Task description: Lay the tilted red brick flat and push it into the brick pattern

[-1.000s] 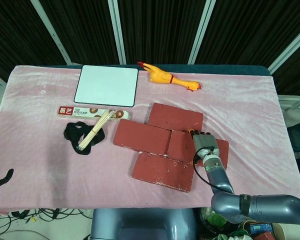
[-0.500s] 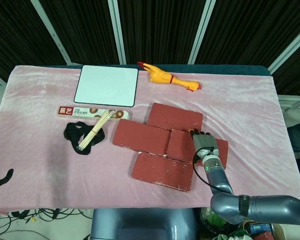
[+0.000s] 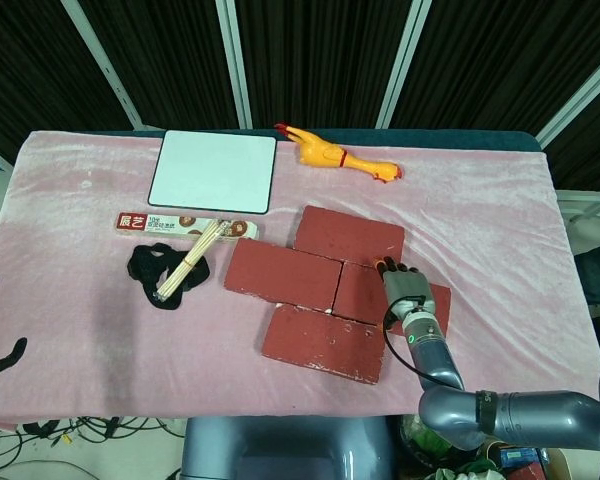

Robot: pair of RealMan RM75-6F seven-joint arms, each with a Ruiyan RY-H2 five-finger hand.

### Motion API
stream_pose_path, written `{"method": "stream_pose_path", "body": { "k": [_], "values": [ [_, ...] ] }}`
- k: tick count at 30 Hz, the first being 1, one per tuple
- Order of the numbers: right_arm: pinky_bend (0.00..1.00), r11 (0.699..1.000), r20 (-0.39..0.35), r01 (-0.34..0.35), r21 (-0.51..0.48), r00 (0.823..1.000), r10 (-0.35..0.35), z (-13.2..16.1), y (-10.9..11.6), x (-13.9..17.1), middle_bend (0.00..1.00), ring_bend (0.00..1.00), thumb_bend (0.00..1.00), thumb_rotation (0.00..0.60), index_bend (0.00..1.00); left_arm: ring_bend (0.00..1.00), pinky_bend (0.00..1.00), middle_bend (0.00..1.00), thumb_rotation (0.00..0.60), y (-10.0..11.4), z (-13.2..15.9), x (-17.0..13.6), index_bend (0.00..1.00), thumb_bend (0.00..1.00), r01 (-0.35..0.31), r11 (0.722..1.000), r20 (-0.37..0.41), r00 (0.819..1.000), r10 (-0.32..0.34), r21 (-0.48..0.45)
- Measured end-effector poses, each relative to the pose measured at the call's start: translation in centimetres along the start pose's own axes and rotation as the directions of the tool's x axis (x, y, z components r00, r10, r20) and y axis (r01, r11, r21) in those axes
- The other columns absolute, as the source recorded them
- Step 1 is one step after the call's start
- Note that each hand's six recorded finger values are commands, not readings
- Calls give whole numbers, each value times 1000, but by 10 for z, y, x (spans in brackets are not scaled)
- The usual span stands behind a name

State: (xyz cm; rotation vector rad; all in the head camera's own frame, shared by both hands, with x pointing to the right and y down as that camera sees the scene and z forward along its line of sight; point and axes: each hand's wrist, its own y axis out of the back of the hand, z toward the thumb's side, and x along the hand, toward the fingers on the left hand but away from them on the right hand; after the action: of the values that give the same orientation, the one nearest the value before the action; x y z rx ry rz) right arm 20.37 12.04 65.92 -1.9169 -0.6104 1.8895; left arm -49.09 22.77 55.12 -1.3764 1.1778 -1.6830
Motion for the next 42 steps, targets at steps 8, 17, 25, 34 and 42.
{"method": "stream_pose_path", "body": {
  "k": [8, 17, 25, 34, 42],
  "values": [
    [139, 1000, -17, -3, -7, 1000, 3, 2, 0, 1, 0, 74, 0, 600, 0, 0, 0, 24, 600, 0, 0, 0, 76, 251, -1, 1000, -4, 1000, 1, 0],
    [139, 997, -27, 46, -61, 998, -48, -2, 18, 7, 0, 75, 0, 600, 0, 0, 0, 24, 600, 1, 0, 0, 76, 252, -6, 1000, -3, 1000, 6, -1],
    [139, 989, -42, 143, -27, 989, -144, -20, 43, 25, 0, 68, 0, 600, 0, 0, 0, 24, 600, 3, 1, 0, 76, 252, -19, 1000, 13, 1000, 19, 2],
    [139, 883, -125, 468, 31, 879, -461, -68, 64, 74, 0, 62, 0, 600, 0, 0, 0, 24, 600, 4, 7, -2, 76, 252, -23, 1000, 45, 999, 23, 5],
    [139, 729, -82, 682, 64, 732, -677, -153, 33, 138, 0, 62, 0, 600, 0, 0, 0, 24, 600, 7, 10, -5, 78, 252, -29, 999, 61, 998, 30, -16]
  ]
}}
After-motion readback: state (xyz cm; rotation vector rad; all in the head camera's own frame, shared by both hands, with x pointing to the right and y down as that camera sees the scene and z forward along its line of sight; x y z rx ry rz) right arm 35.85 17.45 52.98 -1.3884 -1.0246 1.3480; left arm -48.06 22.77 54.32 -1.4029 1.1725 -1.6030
